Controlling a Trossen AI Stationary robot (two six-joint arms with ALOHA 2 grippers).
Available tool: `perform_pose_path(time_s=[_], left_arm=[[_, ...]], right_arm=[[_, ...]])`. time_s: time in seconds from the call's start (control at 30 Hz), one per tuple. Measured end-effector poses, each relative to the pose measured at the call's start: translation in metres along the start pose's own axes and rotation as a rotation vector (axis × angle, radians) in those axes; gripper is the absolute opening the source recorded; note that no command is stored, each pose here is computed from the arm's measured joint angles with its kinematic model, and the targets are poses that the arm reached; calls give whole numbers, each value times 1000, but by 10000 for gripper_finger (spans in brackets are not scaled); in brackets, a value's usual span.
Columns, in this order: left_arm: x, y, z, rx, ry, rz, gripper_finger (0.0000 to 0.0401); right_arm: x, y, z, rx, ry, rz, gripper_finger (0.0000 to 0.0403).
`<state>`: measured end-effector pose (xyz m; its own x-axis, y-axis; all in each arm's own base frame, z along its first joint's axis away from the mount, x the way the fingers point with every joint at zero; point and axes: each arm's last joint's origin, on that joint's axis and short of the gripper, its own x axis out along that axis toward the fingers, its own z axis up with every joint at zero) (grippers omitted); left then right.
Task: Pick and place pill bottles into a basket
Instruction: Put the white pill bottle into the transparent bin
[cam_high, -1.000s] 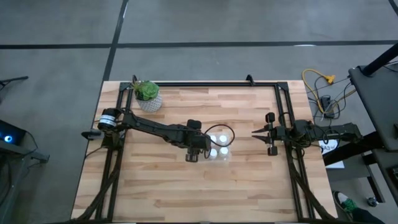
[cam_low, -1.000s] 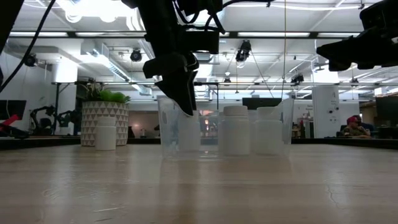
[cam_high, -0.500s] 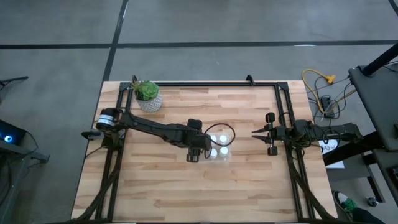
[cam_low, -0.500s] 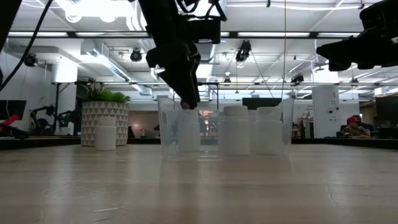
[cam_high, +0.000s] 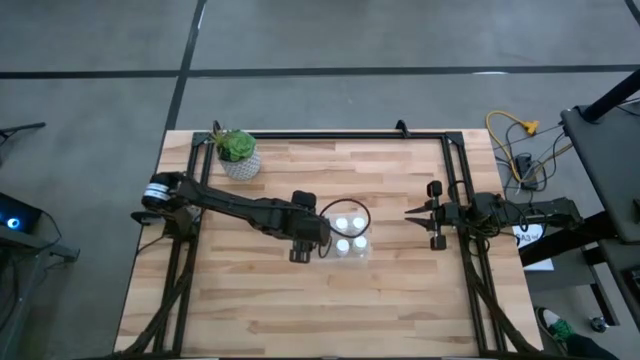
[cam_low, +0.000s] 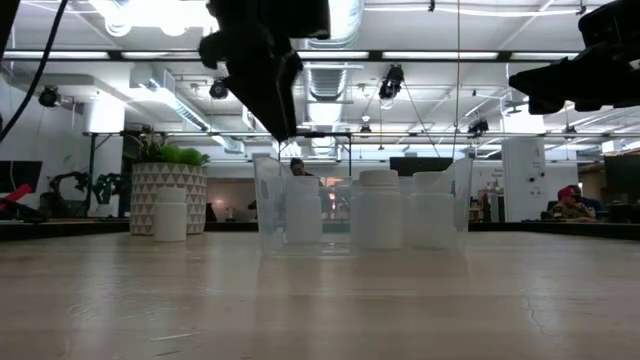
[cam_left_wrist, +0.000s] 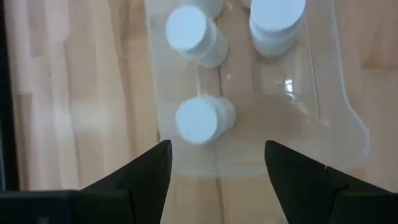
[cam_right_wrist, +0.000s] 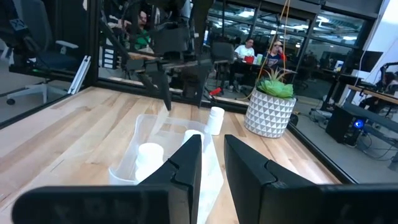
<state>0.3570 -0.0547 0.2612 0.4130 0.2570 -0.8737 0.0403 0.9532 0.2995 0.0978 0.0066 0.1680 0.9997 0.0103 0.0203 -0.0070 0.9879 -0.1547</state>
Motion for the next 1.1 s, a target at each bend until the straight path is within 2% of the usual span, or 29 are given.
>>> perform_pose_path(time_s=[0.27, 0.5, 0.63, 0.83, 0.93, 1.1], left_arm=[[-29, 4, -9, -14, -38, 10, 238], [-36, 7, -21, 5, 32, 20, 238], [-34, 10, -36, 31, 111, 65, 238], [-28, 13, -69, 48, 175, 74, 238], [-29, 15, -88, 43, 167, 74, 238], [-38, 23, -115, 9, 67, 75, 238]], right_arm=[[0, 0, 0, 0, 3, 2, 59], [0, 0, 0, -1, 6, 3, 59], [0, 0, -1, -1, 8, 3, 59], [1, 0, -1, -1, 8, 2, 59], [0, 0, -1, -1, 8, 1, 59], [0, 0, 0, -1, 6, 0, 59]])
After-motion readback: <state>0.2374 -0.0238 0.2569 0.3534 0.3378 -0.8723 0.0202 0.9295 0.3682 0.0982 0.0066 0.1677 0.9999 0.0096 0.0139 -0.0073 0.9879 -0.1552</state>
